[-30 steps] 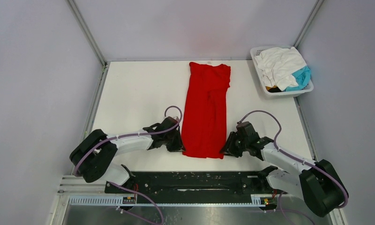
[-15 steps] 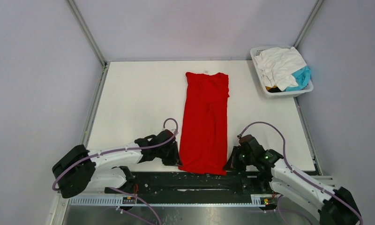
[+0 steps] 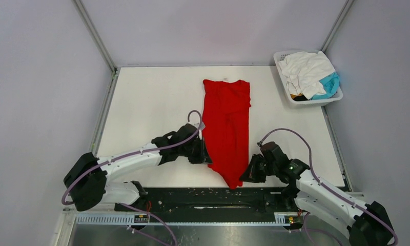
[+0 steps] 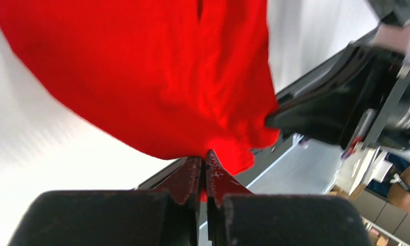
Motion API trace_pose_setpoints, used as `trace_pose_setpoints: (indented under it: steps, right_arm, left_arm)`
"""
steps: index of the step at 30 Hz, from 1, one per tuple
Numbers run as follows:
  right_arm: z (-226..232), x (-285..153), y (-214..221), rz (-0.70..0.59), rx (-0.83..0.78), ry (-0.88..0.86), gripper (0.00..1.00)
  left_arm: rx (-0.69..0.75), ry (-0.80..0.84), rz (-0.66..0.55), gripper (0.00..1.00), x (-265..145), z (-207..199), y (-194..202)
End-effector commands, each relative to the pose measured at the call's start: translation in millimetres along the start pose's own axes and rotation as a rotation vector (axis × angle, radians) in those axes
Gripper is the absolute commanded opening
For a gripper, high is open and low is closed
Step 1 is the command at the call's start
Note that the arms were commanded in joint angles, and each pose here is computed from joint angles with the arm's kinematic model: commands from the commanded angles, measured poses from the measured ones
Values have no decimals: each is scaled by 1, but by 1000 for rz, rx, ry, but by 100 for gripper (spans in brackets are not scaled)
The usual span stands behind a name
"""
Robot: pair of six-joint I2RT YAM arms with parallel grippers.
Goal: Fold and stack the t-shirts
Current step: Fold the folded rectangular tshirt in 1/3 of the way
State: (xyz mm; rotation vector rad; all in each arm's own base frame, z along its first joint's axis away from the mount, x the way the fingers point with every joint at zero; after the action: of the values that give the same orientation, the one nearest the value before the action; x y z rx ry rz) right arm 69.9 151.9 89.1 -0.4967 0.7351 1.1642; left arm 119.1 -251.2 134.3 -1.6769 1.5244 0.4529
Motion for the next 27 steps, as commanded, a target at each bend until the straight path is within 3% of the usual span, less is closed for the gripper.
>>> trace_pose_setpoints:
  steps: [1, 18, 27]
  right_arm:
    - [44, -9, -29, -99, -83, -70, 0]
    - [85, -21, -148, -159, -43, -82, 0]
    - [89, -10, -211, -245, 24, -41, 1]
  left_arm:
    - [4, 30, -78, 0, 4, -12, -46]
    - [-87, -77, -175, 0, 20, 20, -176]
    - [-96, -142, -208, 2, 36, 37, -220]
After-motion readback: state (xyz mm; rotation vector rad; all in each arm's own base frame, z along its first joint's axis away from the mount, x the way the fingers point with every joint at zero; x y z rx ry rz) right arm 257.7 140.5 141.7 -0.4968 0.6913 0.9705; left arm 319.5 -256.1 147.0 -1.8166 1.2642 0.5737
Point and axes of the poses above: each gripper's point midway between its finger pads, its own x axis out along the fingers, its own z axis along the line the jaws close on, y = z × x, the point moved 6 cm from there along -x, back along the fingers, and after that the axes turned 6 degrees about x, right-handed, at the moved point
